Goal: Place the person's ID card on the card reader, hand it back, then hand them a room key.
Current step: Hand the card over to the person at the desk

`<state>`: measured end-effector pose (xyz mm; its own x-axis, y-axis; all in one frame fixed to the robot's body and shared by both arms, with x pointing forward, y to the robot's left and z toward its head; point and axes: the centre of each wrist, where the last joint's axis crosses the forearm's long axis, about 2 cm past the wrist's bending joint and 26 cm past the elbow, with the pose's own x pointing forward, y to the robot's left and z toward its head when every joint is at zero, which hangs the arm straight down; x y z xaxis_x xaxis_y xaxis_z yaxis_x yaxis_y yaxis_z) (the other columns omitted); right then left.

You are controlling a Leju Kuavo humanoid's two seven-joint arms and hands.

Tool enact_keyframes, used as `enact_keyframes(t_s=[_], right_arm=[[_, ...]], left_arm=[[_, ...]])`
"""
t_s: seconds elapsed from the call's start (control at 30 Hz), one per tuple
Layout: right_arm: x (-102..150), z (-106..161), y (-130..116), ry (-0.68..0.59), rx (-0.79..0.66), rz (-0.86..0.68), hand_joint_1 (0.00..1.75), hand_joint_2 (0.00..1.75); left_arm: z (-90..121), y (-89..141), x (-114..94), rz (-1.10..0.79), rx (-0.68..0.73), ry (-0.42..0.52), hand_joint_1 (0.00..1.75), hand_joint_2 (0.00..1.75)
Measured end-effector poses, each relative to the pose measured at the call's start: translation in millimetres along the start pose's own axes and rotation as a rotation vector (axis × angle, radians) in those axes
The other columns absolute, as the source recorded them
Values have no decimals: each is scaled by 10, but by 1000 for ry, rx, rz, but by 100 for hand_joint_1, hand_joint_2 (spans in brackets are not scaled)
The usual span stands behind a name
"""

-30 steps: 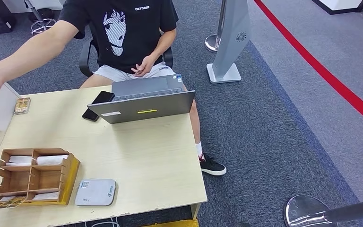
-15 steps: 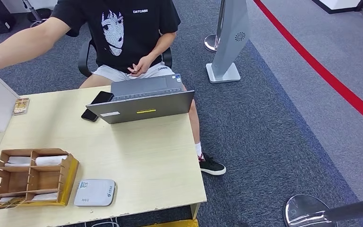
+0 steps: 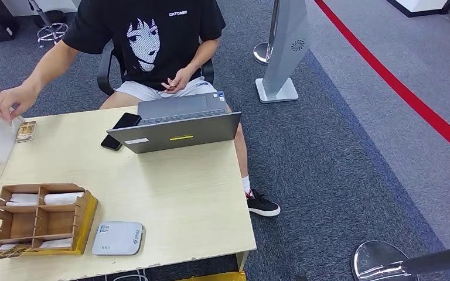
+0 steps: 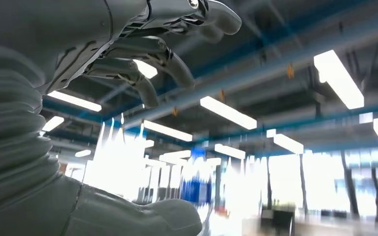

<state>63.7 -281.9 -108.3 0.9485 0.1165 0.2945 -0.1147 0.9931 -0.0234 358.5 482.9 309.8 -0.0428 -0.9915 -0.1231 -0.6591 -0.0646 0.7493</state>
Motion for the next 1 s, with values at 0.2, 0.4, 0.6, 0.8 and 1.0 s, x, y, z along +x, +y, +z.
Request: enact_keyframes(t_s=[0.2,0.4,0.6,0.8,1.0], right_arm=[[-99,16,35,5,-12,-29,0,175],[-253,45,93,22,-27,-67,0,175],[-383,74,131,50,-42,-112,0,175],[-475,98,154,76,-51,-152,0,175],[-547,131,178,132,-42,-180,0,175]], left_arm=[[390,55,407,133,247,-67,0,175],[890,246,760,384,371,-55,0,175],[1451,480,920,401,465,2,0,175],[1992,598,1024,469,446,229,0,175],[2419,559,1226,553,288,428,0,175]])
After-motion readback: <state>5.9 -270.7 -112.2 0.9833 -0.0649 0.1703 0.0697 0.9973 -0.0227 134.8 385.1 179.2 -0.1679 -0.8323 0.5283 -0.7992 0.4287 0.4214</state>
